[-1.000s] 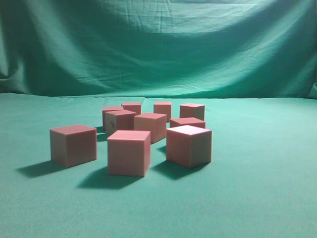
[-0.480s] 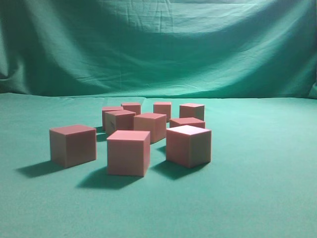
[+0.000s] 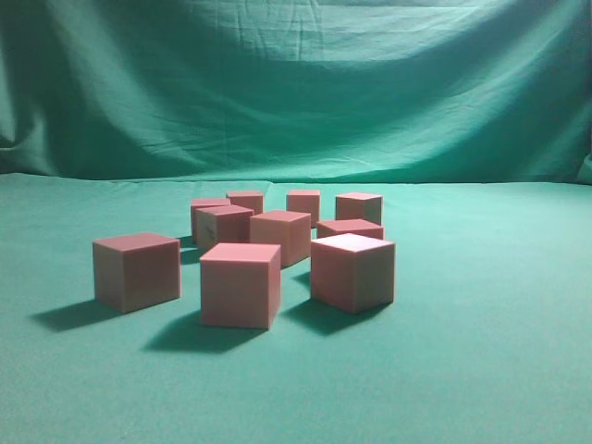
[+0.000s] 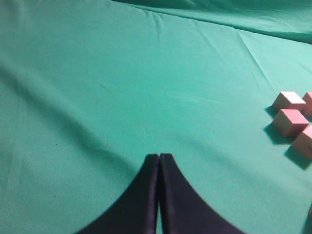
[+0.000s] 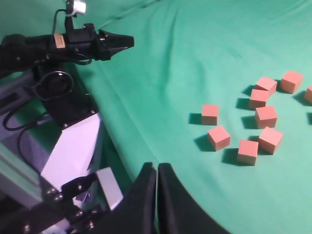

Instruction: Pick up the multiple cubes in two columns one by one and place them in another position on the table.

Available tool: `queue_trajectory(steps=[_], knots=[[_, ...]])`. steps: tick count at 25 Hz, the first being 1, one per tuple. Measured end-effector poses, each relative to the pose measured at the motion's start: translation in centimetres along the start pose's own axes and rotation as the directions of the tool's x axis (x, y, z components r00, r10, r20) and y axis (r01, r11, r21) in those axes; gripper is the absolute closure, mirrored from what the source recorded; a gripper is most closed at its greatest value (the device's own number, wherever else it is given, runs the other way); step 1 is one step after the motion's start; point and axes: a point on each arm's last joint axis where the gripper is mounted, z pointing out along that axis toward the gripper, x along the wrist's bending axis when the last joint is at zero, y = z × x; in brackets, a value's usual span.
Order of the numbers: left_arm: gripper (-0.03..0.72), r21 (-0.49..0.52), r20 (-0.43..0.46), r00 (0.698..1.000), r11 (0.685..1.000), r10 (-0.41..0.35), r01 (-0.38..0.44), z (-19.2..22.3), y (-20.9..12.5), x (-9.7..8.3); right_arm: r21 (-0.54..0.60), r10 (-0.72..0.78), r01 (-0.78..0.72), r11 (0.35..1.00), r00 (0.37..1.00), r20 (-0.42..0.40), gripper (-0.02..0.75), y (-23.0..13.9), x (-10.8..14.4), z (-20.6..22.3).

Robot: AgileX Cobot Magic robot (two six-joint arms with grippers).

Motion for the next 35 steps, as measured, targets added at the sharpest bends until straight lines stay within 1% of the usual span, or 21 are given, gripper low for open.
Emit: queue_trajectory(steps=[4, 9, 12, 16, 19, 24, 28, 32, 35], knots=[[0.688, 0.0, 0.0, 1.0, 1.0, 0.0, 0.0, 0.0, 0.0, 0.0, -0.035, 0.0, 0.001, 0.999, 0.999, 0.049, 0.738, -0.8, -0.8, 2.0], [0.688, 0.0, 0.0, 1.0, 1.0, 0.0, 0.0, 0.0, 0.0, 0.0, -0.177, 0.095, -0.058, 0.982, 0.974, 0.206, 0.738, -1.8, -2.7, 4.1], [0.688, 0.0, 0.0, 1.0, 1.0, 0.0, 0.0, 0.0, 0.0, 0.0, -0.282, 0.163, -0.073, 0.957, 0.937, 0.308, 0.738, -3.2, -4.0, 4.6], [0.688, 0.0, 0.0, 1.0, 1.0, 0.0, 0.0, 0.0, 0.0, 0.0, -0.394, 0.236, -0.061, 0.917, 0.88, 0.413, 0.738, -5.8, -5.1, 4.7], [0.688, 0.0, 0.0, 1.0, 1.0, 0.0, 0.0, 0.0, 0.0, 0.0, -0.442, 0.292, -0.054, 0.895, 0.821, 0.49, 0.738, -8.2, -5.9, 5.1], [0.688, 0.0, 0.0, 1.0, 1.0, 0.0, 0.0, 0.0, 0.0, 0.0, -0.481, 0.378, -0.059, 0.874, 0.706, 0.599, 0.738, -12.6, -7.3, 6.5], [0.688, 0.0, 0.0, 1.0, 1.0, 0.0, 0.0, 0.0, 0.0, 0.0, -0.473, 0.422, -0.097, 0.876, 0.632, 0.65, 0.738, -15.3, -8.2, 7.6], [0.688, 0.0, 0.0, 1.0, 1.0, 0.0, 0.0, 0.0, 0.0, 0.0, -0.476, 0.444, -0.113, 0.872, 0.589, 0.675, 0.738, -15.7, -8.4, 7.6], [0.688, 0.0, 0.0, 1.0, 1.0, 0.0, 0.0, 0.0, 0.0, 0.0, -0.45, 0.451, -0.155, 0.88, 0.574, 0.684, 0.738, -16.1, -8.4, 7.7]])
